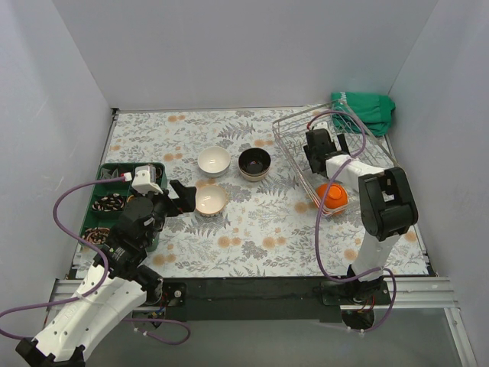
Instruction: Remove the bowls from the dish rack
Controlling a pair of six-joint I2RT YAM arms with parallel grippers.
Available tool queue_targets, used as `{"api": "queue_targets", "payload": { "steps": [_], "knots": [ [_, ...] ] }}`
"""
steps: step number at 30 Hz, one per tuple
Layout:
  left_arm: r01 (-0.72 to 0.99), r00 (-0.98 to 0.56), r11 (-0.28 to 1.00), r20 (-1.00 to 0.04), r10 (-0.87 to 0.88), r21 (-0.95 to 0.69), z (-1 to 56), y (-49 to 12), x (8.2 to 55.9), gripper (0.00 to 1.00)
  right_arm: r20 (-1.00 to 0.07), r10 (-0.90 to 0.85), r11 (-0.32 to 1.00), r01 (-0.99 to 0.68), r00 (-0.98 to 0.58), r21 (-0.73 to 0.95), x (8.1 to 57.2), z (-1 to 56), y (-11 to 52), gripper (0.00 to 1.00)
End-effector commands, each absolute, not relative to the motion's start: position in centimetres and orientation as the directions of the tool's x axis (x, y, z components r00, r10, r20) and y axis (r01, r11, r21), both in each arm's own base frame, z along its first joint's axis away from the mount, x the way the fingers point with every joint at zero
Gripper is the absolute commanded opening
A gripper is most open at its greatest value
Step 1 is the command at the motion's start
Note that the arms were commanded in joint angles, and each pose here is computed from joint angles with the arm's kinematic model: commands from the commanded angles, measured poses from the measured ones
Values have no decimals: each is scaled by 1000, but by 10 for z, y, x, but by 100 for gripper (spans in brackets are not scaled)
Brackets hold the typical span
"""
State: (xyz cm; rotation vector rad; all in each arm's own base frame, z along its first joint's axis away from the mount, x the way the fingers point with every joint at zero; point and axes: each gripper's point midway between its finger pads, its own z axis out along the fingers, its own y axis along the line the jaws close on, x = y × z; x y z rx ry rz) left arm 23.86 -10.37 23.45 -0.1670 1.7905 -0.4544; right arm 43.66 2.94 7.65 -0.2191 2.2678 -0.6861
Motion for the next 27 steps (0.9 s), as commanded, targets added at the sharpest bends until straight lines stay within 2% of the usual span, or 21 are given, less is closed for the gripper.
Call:
{"api": "queue_targets", "payload": {
  "steps": [1,15,27],
  "knots": [
    [124,-276,919,-903,-329,-373,231,-102,238,98,-494,-436,840,-144,-752,-523,412,54,36,99],
    [132,-271,918,-905,-329,-374,232,-102,236,98,-530,-516,811,-185,-673,-554,412,74,36,99],
    [132,-269,919,-906,-328,-372,232,-101,236,98,-429,-619,724,-268,-658,-635,414,38,28,98]
  ]
}}
